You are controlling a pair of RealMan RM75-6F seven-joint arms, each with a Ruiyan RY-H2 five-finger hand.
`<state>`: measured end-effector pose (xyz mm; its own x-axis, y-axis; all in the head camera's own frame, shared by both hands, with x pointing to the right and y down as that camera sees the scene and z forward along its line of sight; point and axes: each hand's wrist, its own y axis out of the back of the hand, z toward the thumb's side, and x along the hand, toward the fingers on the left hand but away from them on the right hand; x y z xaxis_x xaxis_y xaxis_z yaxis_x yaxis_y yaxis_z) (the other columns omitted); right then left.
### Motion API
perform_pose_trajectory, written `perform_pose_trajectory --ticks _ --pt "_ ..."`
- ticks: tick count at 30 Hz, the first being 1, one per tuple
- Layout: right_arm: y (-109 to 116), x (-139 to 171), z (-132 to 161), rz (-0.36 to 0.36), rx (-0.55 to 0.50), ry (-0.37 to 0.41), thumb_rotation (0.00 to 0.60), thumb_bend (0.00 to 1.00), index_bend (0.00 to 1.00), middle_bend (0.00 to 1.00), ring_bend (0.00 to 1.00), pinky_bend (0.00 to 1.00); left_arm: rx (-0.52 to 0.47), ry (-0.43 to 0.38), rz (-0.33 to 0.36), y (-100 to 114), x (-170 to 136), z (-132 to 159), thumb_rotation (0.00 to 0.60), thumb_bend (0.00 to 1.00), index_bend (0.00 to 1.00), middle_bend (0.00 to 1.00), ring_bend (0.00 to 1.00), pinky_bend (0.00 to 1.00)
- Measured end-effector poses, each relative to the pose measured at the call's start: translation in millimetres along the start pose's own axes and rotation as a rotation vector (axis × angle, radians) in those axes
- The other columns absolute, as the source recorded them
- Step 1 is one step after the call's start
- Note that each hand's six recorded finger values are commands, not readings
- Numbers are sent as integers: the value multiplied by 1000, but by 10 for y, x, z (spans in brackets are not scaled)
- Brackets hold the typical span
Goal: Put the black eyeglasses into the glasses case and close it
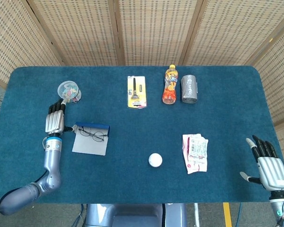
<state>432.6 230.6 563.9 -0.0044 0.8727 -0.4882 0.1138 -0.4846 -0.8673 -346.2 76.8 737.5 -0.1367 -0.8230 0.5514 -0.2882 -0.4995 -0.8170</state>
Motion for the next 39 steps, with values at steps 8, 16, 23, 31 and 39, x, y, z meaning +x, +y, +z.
perform_pose_trajectory --ticks 8,16,23,31,39 --pt "-1 9 2 1 -3 2 600 0 0 0 0 0 13 -131 -29 165 -303 42 600 216 0 0 0 0" --pt "-1 17 2 4 -14 4 600 0 0 0 0 0 160 -338 -70 52 -710 204 600 206 0 0 0 0" --pt "-8 14 -6 10 -21 5 600 0 0 0 0 0 199 -418 -94 -282 -775 403 600 205 0 0 0 0" --pt "-8 10 -10 16 -31 4 600 0 0 0 0 0 217 -448 -62 -452 -647 665 600 206 0 0 0 0" --pt "-6 9 -11 17 -36 3 600 0 0 0 0 0 245 -432 -46 -490 -478 803 600 207 0 0 0 0"
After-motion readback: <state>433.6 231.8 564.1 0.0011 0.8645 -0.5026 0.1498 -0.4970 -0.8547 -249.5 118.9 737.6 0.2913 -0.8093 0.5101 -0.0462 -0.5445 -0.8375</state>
